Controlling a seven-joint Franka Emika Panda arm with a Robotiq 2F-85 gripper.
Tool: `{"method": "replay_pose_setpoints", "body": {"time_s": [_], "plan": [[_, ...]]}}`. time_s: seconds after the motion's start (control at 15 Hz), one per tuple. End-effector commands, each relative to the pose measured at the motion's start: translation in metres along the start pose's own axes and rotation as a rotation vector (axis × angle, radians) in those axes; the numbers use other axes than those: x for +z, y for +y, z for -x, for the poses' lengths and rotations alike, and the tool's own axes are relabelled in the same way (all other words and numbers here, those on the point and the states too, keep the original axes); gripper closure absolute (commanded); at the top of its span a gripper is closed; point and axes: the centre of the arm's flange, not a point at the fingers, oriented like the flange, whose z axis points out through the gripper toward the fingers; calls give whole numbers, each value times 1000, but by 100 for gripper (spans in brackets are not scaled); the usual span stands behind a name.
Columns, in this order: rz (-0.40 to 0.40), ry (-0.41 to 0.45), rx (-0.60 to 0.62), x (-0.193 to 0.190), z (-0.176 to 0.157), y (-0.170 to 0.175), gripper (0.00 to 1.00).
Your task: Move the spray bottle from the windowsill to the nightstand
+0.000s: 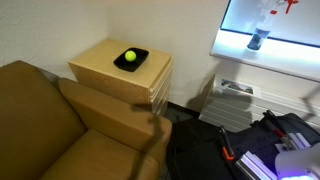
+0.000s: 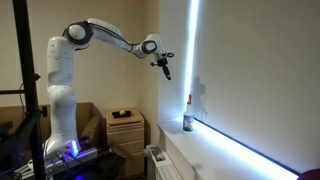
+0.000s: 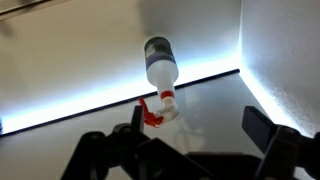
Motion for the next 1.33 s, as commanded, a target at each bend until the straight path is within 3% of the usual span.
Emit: {"method": "replay_pose_setpoints", "body": {"time_s": [0.0,0.07,0.27,0.33,0.4,0.47,0.6,0.8,1.13,1.2,1.27], "plan": [[24,-11,200,0,-86,-20,0],[11,8,111,6,-26,0,0],[21,10,171,6,-45,-6,0],[82,21,117,20,-40,-10,0],[115,59,156,33,-45,-17,0],[140,70,273,46,-66,-28,0],[139,18,395,64,-103,-42,0],[136,3,568,95,-131,-56,0],[166,-24,854,129,-168,-41,0],[177,-37,908,122,-171,-40,0],[167,-19,820,125,-106,-20,0]]}}
